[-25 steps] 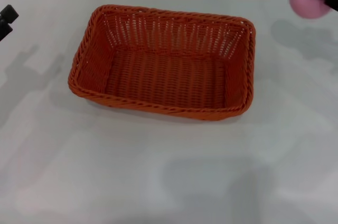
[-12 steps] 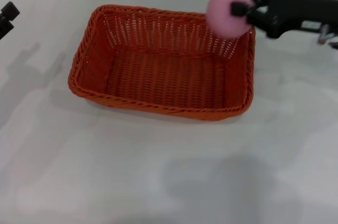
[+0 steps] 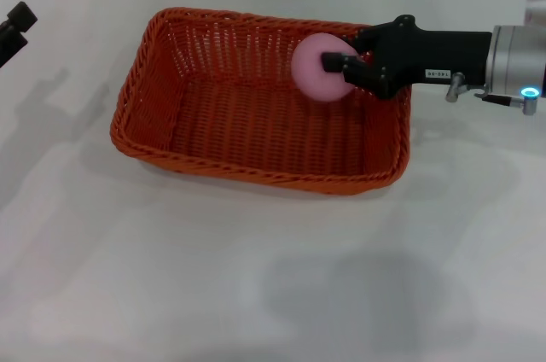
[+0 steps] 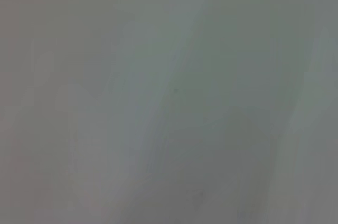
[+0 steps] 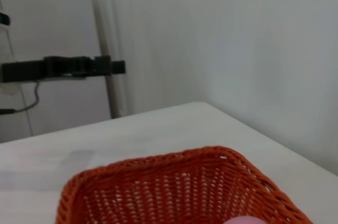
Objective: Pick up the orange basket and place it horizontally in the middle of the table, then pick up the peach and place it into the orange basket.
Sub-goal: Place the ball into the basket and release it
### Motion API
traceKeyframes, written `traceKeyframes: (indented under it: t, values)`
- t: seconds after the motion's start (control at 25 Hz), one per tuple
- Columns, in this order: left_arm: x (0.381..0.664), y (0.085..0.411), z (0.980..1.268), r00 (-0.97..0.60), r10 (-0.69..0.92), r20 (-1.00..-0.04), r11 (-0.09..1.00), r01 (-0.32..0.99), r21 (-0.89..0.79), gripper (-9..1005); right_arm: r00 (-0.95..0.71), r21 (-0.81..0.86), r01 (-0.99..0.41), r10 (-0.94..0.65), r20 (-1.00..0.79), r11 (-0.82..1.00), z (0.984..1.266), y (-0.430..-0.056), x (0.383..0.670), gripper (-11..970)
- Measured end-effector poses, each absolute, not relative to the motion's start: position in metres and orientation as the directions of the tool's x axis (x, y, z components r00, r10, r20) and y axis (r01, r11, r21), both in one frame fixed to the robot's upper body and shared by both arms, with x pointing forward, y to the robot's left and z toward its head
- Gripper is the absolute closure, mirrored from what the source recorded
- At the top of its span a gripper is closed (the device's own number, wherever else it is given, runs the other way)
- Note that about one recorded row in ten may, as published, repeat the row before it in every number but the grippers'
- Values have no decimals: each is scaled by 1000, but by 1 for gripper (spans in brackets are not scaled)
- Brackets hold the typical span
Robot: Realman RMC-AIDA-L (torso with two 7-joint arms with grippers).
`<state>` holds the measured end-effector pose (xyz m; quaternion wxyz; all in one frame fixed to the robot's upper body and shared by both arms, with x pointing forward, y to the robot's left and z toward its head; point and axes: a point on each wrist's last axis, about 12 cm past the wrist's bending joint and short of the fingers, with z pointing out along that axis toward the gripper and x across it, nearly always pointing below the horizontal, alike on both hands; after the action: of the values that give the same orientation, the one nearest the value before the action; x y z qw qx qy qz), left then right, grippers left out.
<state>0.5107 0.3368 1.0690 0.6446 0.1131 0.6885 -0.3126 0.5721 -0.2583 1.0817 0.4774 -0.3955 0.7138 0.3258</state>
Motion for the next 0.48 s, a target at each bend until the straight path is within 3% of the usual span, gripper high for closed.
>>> traceKeyframes:
  t: [0.48]
  values:
    - [510,337,1069,-140,-260,-955,778,556,-293,238,-243,91,-857,-242,-939,507,1079,-262,572,542]
